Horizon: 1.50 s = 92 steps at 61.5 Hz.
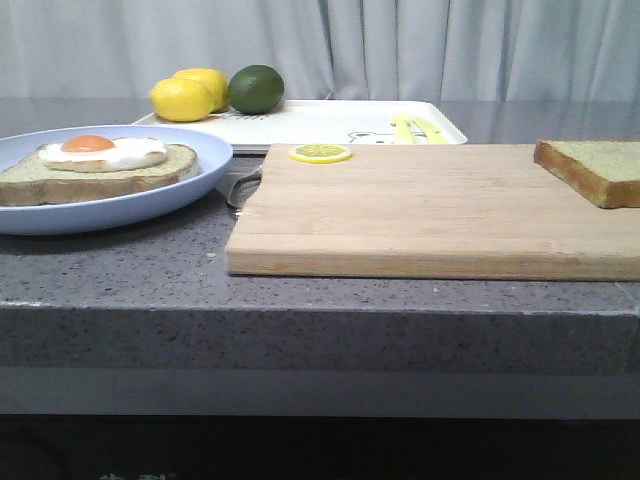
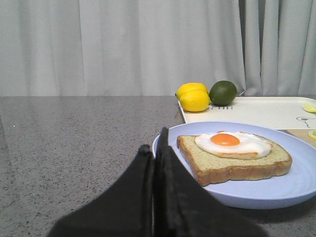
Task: Place bread and move sandwich to tray
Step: 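Move the right gripper over the plain bread slice on the cutting board, then lower the right gripper and pinch the bread slice edge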
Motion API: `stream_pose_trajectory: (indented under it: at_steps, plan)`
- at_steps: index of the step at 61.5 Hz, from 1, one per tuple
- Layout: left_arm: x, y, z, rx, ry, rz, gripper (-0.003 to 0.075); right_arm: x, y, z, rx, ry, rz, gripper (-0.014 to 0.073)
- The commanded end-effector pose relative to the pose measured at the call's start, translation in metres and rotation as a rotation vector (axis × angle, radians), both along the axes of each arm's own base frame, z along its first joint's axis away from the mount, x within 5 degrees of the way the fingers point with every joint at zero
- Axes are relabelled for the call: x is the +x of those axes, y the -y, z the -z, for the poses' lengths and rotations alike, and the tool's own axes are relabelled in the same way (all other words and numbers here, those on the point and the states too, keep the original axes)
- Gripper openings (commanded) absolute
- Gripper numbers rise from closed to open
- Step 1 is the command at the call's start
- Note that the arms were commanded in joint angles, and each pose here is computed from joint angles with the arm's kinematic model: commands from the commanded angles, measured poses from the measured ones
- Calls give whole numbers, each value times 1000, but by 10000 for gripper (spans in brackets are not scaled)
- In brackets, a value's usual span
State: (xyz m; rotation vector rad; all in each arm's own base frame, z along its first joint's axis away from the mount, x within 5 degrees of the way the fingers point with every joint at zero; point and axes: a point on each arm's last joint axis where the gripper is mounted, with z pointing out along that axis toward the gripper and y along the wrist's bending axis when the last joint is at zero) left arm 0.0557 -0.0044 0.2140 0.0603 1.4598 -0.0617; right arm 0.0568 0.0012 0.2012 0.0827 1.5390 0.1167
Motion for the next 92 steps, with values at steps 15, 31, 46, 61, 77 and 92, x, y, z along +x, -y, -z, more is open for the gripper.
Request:
stream_pose_trajectory:
  at_steps: [15,31,46,61,77,92]
  plan:
    - [-3,-1,-8,-19,100,-4,-20,-3,1,-12,-8,130,14,-115]
    - [-4,-1,-12,-22,140,-6,-20,-5,2,-22,-6,223,20,-115]
    - [-16,-2,-56,-111,208,12,-20,-18,1,-69,-7,237,8,-115]
    - [-41,-1,-133,-100,200,48,-20,-31,0,-136,-44,202,6,-115]
    - [-28,4,-199,-72,13,74,-20,-11,0,-189,-67,55,5,-115]
    - [6,9,-208,-71,-182,95,-20,24,-1,-186,-71,-216,-6,-115]
